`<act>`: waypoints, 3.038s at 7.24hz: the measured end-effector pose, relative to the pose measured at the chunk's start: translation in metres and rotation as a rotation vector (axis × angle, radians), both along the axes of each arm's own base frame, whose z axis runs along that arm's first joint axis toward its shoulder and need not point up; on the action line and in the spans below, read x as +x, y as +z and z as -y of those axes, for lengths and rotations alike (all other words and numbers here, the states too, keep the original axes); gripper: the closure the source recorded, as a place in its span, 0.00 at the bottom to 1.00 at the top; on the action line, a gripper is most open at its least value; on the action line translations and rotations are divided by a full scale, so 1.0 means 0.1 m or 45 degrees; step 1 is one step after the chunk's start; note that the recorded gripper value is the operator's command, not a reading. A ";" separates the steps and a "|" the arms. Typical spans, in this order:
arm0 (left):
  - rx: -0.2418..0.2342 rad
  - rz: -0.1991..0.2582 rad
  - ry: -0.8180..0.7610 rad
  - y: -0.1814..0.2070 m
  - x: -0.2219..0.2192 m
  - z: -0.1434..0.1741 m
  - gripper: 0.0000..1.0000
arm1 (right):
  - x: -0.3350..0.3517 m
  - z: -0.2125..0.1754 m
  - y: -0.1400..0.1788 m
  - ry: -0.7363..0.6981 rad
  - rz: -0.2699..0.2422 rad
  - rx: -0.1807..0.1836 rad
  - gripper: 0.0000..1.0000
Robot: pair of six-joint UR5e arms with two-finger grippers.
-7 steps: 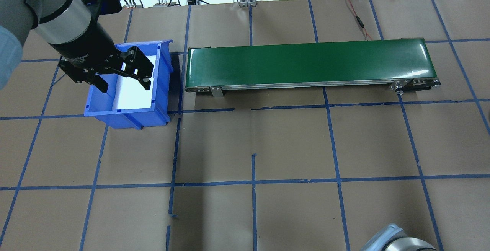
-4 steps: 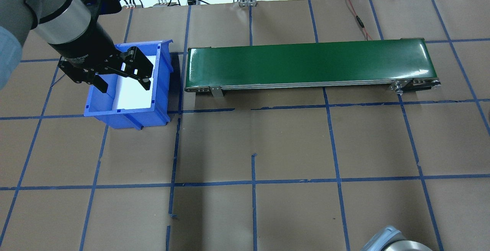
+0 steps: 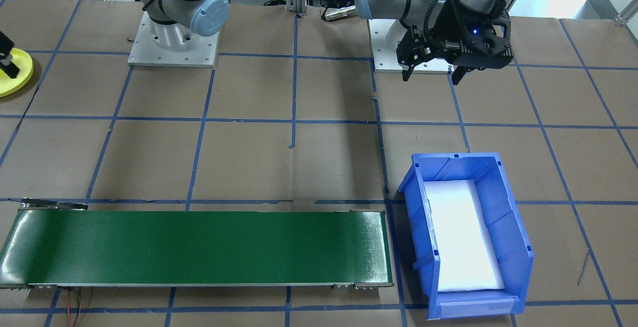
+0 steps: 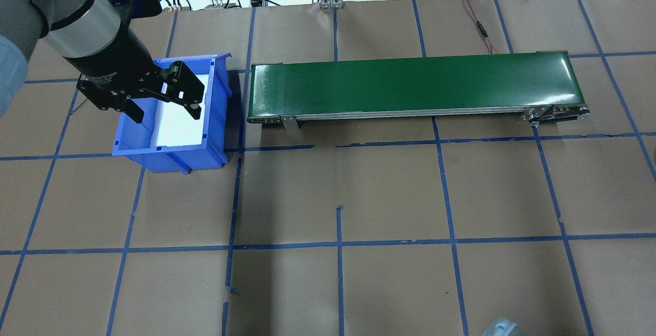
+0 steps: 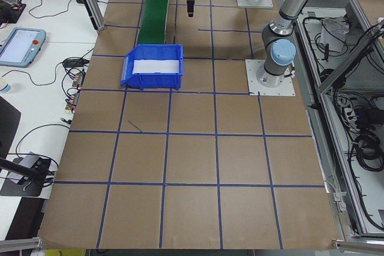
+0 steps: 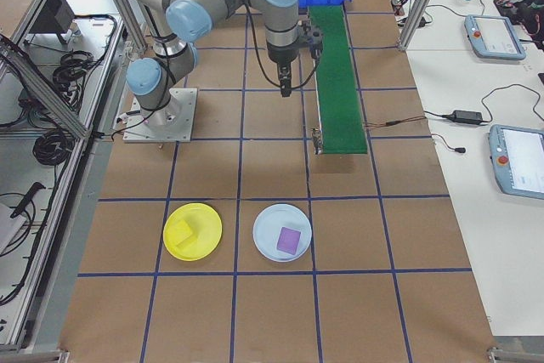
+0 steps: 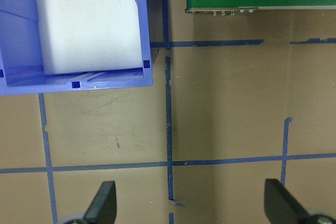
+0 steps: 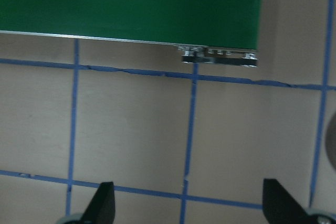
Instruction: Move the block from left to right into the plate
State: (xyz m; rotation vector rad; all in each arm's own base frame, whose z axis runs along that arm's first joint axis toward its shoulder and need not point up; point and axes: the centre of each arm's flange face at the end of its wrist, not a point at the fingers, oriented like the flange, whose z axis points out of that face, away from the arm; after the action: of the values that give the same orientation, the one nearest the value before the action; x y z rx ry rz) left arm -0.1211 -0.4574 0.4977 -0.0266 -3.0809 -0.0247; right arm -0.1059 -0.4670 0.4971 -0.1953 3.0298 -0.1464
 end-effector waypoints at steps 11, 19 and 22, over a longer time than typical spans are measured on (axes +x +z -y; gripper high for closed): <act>-0.010 0.016 -0.011 0.04 0.02 -0.07 0.00 | 2.76 -0.17 0.11 -0.296 -0.140 0.012 0.00; -0.025 0.031 -0.006 0.10 0.03 -0.08 0.00 | 2.74 -0.21 -0.09 -0.269 -0.102 0.172 0.00; -0.027 0.090 -0.009 0.12 0.07 -0.10 0.00 | 2.75 -0.14 -0.05 -0.275 -0.083 0.089 0.00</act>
State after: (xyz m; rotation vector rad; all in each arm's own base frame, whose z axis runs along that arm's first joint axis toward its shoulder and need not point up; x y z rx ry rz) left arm -0.1138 -0.4479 0.5093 -0.0379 -3.1520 0.0070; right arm 0.1695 -0.4525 0.4922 0.1359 3.1072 -0.0513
